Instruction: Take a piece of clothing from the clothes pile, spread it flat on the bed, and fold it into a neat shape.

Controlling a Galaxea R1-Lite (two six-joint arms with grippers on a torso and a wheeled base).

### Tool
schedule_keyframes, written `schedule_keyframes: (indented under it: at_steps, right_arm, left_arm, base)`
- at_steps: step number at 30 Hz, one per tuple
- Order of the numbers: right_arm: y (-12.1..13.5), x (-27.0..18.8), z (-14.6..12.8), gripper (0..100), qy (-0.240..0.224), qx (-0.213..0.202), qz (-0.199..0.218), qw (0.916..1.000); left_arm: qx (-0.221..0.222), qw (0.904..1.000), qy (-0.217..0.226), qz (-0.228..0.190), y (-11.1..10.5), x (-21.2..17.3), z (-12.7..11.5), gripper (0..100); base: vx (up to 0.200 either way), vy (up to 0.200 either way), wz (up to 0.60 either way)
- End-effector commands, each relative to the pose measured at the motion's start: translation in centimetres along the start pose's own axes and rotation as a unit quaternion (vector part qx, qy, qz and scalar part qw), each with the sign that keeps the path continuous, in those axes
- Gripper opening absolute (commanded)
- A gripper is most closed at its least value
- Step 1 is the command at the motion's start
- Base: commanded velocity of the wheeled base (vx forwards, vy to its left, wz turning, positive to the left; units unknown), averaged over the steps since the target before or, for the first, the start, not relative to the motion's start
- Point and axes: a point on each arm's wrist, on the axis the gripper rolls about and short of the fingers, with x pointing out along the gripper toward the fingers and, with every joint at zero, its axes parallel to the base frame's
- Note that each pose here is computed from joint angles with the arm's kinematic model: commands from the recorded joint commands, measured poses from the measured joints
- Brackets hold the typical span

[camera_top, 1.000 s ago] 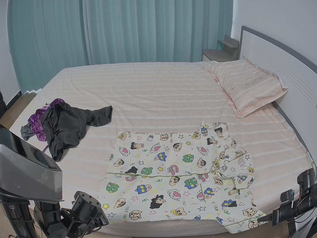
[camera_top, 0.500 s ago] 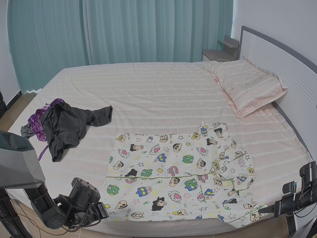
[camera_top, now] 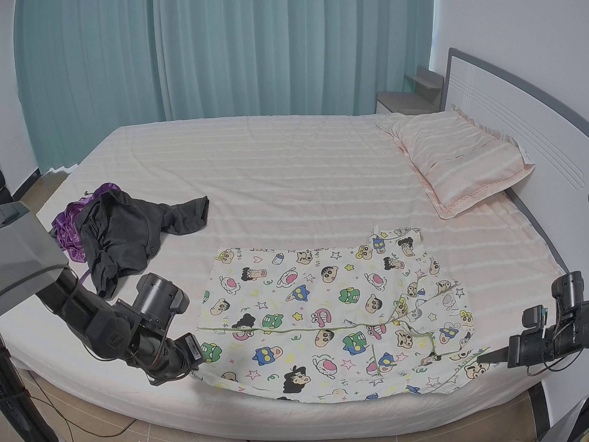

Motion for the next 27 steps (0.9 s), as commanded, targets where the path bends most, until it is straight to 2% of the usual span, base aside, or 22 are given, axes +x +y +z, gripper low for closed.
schedule_keyframes:
  at_steps: [1, 8, 13, 22, 27]
  right_arm:
    - [-1.4, 2.0, 1.7, 0, 0.021, 0.018, 0.002, 0.9996]
    - [-2.2, 3.0, 3.1, 0, 0.02, 0.028, 0.001, 0.9994]
    - [-3.3, 4.3, 4.8, 0, 0.01, 0.025, 0.0, 0.9997]
    - [-4.4, 6.0, 6.4, 0, -0.037, 0.044, -0.001, 0.9983]
    - [-4.8, 6.9, 6.5, 0, -0.044, 0.041, 0.002, 0.9982]
  left_arm:
    - [-0.032, 0.9994, 0.007, 0.014, -0.2, 2.3, 2.4, 0]
    - [-0.05, 0.9987, -0.001, 0.013, -0.5, 3.3, 3.9, 0]
    - [-0.073, 0.9972, -0.017, -0.004, -1.8, 4.0, 5.4, 0]
    - [-0.072, 0.9969, -0.031, -0.009, -3.0, 5.3, 6.6, 0]
    - [-0.071, 0.9966, -0.04, -0.012, -3.6, 5.8, 7.1, 0]
  base:
    - [0.0, 0.0, 0.0]
    - [0.0, 0.0, 0.0]
    - [0.0, 0.0, 0.0]
    - [0.0, 0.0, 0.0]
    - [0.0, 0.0, 0.0]
